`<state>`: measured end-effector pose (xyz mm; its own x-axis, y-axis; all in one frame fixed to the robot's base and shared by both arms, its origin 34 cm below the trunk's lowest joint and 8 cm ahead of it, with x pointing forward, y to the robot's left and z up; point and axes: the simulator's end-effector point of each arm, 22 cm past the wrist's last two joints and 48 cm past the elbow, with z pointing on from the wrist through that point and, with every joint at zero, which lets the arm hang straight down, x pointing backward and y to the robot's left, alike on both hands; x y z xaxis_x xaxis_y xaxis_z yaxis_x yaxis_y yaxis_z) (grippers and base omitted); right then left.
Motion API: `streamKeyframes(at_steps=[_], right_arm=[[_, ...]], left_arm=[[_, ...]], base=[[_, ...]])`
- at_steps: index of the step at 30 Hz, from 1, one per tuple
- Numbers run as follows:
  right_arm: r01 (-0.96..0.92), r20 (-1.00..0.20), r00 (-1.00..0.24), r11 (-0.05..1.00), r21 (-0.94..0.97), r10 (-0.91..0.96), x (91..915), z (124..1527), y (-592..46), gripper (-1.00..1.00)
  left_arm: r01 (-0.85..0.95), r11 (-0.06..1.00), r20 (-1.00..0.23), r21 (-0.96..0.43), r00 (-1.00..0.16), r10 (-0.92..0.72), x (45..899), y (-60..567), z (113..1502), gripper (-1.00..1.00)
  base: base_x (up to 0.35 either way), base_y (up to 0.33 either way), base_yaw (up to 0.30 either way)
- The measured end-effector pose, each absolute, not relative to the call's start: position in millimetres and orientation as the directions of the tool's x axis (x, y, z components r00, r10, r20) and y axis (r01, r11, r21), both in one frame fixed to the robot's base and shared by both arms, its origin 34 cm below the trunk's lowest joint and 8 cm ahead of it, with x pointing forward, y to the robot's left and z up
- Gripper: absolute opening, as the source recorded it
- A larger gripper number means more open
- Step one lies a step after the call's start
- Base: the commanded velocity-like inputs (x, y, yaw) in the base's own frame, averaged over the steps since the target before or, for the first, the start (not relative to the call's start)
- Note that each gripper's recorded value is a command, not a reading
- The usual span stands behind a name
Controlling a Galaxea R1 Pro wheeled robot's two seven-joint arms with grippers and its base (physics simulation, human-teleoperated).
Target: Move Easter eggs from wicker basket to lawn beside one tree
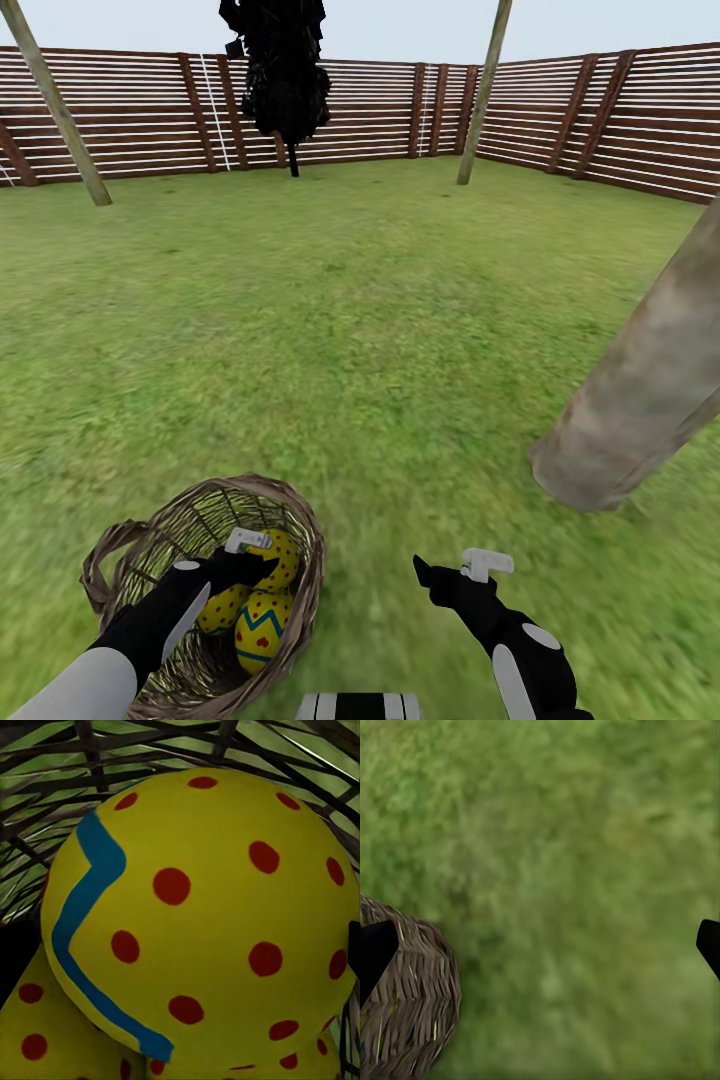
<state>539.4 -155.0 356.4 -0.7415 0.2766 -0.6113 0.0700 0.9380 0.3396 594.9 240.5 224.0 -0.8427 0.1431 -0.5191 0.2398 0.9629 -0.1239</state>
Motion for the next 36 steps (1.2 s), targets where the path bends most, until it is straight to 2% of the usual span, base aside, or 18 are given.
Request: streamKeyframes(at_steps=[9,10,36], right_arm=[[0.072,-0.606,-0.746,0.938,0.338,0.276,538.2,352.6,-155.0,1.0],[0.072,-0.606,-0.746,0.938,0.338,0.276,538.2,352.6,-155.1,1.0],[0.073,-0.605,-0.746,0.938,0.339,0.277,538.2,352.5,-155.0,1.0]], left_arm=[[0.241,0.962,-0.516,-0.128,-0.845,0.143,593.4,237.6,220.4,1.0],[0.243,0.962,-0.516,-0.127,-0.844,0.145,593.6,237.2,220.5,-1.0],[0.244,0.961,-0.517,-0.13,-0.844,0.144,593.8,236.1,221.2,-1.0]], base=[[0.0,0.0,0.0],[0.0,0.0,0.0],[0.0,0.0,0.0]])
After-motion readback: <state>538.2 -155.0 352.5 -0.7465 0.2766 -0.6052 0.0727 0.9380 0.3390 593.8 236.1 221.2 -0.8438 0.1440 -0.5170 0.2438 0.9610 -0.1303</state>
